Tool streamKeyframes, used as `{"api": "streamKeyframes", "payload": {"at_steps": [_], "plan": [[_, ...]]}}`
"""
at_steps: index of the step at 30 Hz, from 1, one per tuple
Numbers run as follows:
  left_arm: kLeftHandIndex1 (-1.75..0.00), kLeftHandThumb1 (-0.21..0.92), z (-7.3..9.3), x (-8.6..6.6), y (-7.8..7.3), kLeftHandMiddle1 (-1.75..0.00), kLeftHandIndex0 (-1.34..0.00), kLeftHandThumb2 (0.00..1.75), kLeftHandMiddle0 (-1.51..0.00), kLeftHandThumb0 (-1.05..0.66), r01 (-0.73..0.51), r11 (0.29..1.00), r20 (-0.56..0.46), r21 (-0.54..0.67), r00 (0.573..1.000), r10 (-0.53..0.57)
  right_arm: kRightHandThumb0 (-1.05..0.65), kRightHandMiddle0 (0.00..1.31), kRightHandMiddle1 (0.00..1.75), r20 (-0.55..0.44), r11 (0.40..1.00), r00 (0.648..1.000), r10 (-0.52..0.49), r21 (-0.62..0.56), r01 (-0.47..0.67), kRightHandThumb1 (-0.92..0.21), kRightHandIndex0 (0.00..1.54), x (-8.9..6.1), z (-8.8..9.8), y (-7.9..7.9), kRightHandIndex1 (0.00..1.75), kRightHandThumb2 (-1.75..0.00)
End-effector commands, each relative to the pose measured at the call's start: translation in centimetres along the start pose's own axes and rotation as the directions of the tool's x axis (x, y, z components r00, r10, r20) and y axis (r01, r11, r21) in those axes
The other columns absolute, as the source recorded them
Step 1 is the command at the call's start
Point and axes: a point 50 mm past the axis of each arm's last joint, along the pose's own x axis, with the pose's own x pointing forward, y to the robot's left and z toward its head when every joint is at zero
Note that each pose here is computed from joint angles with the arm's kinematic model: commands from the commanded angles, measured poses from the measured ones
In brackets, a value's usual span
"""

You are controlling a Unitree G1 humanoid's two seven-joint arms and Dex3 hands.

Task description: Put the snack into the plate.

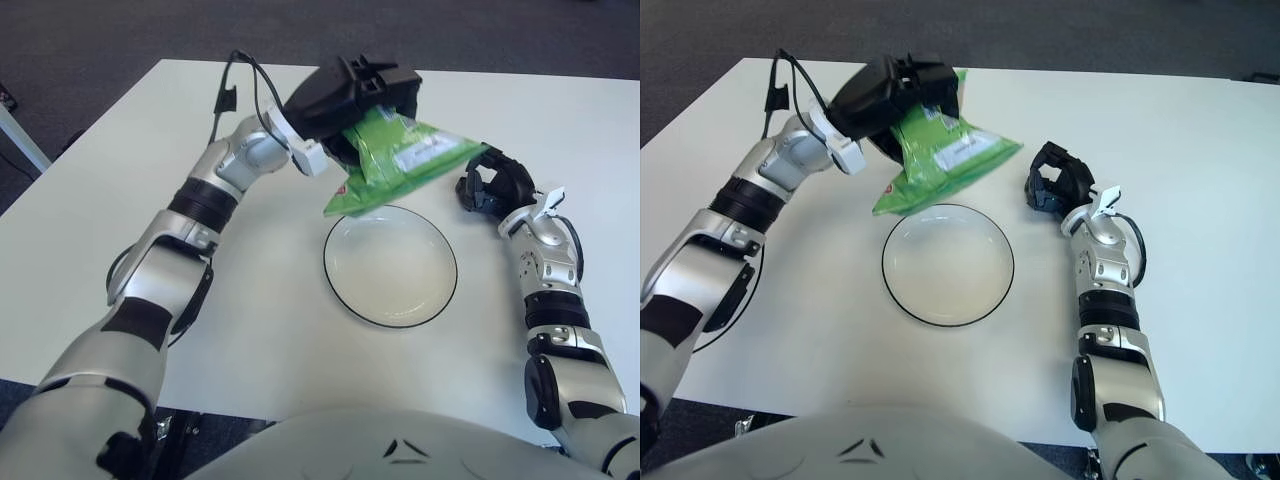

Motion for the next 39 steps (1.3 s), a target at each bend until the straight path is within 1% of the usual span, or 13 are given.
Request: {"api": "streamKeyframes", "payload": {"at_steps": [1, 7, 11, 14, 18, 22, 30, 34, 36, 38, 39], "plan": [[-1.75, -0.06, 0.3, -0.2, -0.3, -1.68, -0.66, 1.72, -0.91, 0.00, 0.019, 0.999, 0.008, -0.026, 1.000, -0.019, -0.48, 0.62, 1.75, -0.153, 1.000, 0.988, 0.001, 0.017, 0.002, -0.31, 1.31, -1.3, -3.4, 0.0, 1.75, -1.32], [-1.75, -0.06, 0.9, -0.1, -0.8, -1.69, -0.66, 1.72, -0.91, 0.00, 0.096, 0.995, 0.042, -0.039, 0.995, -0.094, -0.48, 0.62, 1.75, -0.152, 1.000, 0.988, -0.004, 0.018, 0.007, -0.31, 1.30, -1.3, -3.3, 0.1, 1.75, -1.33], [-1.75, -0.06, 1.3, 0.1, -1.3, -1.70, -0.66, 1.73, -0.91, 0.00, 0.159, 0.986, 0.060, -0.050, 0.986, -0.156, -0.48, 0.62, 1.75, -0.146, 0.999, 0.989, -0.013, 0.030, 0.018, -0.31, 1.26, -1.3, -3.1, 0.3, 1.75, -1.32], [-1.75, -0.07, 1.4, 0.1, -1.4, -1.70, -0.67, 1.74, -0.91, 0.00, 0.185, 0.981, 0.072, -0.060, 0.981, -0.180, -0.48, 0.61, 1.75, -0.143, 0.999, 0.990, -0.015, 0.036, 0.020, -0.32, 1.24, -1.3, -3.0, 0.4, 1.75, -1.31], [-1.75, -0.07, 1.5, 0.2, -2.4, -1.70, -0.67, 1.74, -0.92, 0.00, 0.251, 0.964, 0.091, -0.084, 0.966, -0.244, -0.48, 0.61, 1.75, -0.141, 0.999, 0.990, -0.008, 0.039, 0.014, -0.33, 1.23, -1.2, -2.8, 0.5, 1.75, -1.31], [-1.75, -0.07, 1.7, 0.2, -3.3, -1.68, -0.67, 1.73, -0.92, 0.00, 0.305, 0.949, 0.111, -0.084, 0.949, -0.295, -0.48, 0.61, 1.75, -0.141, 0.999, 0.990, 0.004, 0.043, 0.002, -0.33, 1.23, -0.9, -2.9, 0.4, 1.75, -1.30], [-1.75, -0.06, 1.9, 0.3, -4.2, -1.67, -0.66, 1.72, -0.92, 0.00, 0.351, 0.934, 0.139, -0.064, 0.930, -0.341, -0.48, 0.60, 1.75, -0.141, 0.998, 0.990, 0.014, 0.059, -0.006, -0.33, 1.22, -0.8, -2.9, 0.4, 1.75, -1.30], [-1.75, -0.03, 2.0, 0.2, -4.5, -1.66, -0.64, 1.69, -0.90, 0.00, 0.353, 0.934, 0.141, -0.059, 0.929, -0.342, -0.48, 0.60, 1.75, -0.141, 0.997, 0.990, 0.029, 0.068, -0.020, -0.33, 1.21, -0.8, -2.9, 0.4, 1.75, -1.29], [-1.75, -0.03, 2.1, -0.2, -5.0, -1.66, -0.64, 1.68, -0.90, 0.00, 0.357, 0.932, 0.139, -0.066, 0.928, -0.345, -0.48, 0.60, 1.75, -0.142, 0.998, 0.989, 0.034, 0.066, -0.025, -0.34, 1.21, -0.8, -2.9, 0.3, 1.75, -1.29], [-1.75, -0.02, 2.1, -0.6, -6.1, -1.65, -0.64, 1.68, -0.90, 0.00, 0.372, 0.924, 0.125, -0.084, 0.924, -0.361, -0.48, 0.60, 1.75, -0.148, 0.998, 0.988, 0.036, 0.059, -0.028, -0.34, 1.20, -0.8, -3.0, 0.2, 1.75, -1.29], [-1.75, -0.02, 2.1, -0.7, -6.4, -1.65, -0.63, 1.67, -0.90, 0.00, 0.378, 0.922, 0.121, -0.087, 0.922, -0.367, -0.48, 0.60, 1.75, -0.151, 0.998, 0.988, 0.036, 0.056, -0.028, -0.34, 1.20, -0.8, -3.0, 0.1, 1.75, -1.29]]}}
